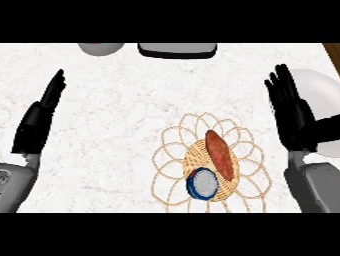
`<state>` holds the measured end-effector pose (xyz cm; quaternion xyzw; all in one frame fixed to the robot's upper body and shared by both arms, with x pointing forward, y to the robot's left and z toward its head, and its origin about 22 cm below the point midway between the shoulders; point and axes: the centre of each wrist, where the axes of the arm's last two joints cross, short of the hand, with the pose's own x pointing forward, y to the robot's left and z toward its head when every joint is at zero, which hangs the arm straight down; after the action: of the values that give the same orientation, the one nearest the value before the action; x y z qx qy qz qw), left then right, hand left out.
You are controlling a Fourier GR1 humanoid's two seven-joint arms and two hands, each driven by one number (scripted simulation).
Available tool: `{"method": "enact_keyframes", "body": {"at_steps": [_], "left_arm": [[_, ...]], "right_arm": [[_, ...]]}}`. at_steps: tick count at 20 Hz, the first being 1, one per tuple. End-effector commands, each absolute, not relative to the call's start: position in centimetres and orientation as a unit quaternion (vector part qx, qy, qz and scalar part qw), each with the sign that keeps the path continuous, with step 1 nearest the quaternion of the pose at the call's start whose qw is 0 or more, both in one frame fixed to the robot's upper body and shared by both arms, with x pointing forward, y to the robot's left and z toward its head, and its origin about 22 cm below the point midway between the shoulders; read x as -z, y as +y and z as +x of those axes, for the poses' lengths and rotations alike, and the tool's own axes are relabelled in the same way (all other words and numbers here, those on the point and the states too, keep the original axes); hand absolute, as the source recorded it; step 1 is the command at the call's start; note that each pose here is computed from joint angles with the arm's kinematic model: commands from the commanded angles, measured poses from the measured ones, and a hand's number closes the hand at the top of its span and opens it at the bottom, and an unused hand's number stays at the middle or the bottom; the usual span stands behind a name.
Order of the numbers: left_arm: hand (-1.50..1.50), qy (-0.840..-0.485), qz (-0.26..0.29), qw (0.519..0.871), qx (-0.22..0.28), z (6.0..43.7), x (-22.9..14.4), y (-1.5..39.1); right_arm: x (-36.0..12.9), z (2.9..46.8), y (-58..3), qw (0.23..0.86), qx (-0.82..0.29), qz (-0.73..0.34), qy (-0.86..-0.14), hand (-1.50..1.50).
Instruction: Pick the can from the placemat and place it in the plate
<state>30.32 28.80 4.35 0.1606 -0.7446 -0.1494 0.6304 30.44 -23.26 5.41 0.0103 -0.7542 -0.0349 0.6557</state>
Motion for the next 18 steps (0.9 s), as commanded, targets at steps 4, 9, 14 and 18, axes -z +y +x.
{"method": "enact_keyframes", "body": {"at_steps": [4, 9, 14, 18], "left_arm": [[0.00, -0.619, 0.111, 0.777, 0.041, 26.2, 3.0, 29.3], [0.00, -0.564, 0.055, 0.823, -0.026, 24.0, 5.5, 27.1], [0.00, -0.553, 0.028, 0.833, -0.027, 23.4, 5.1, 27.0], [0.00, -0.560, 0.014, 0.828, -0.019, 23.1, 4.3, 25.6]], "right_arm": [[-9.7, 28.6, -26.0, 0.592, 0.061, -0.149, -0.790, 1.50], [-6.8, 25.5, -34.2, 0.582, 0.077, -0.417, -0.694, 1.50], [-7.4, 19.9, -28.4, 0.525, 0.151, -0.404, -0.734, -1.50], [-6.3, 14.5, -25.1, 0.535, 0.128, -0.423, -0.720, -1.50]]}}
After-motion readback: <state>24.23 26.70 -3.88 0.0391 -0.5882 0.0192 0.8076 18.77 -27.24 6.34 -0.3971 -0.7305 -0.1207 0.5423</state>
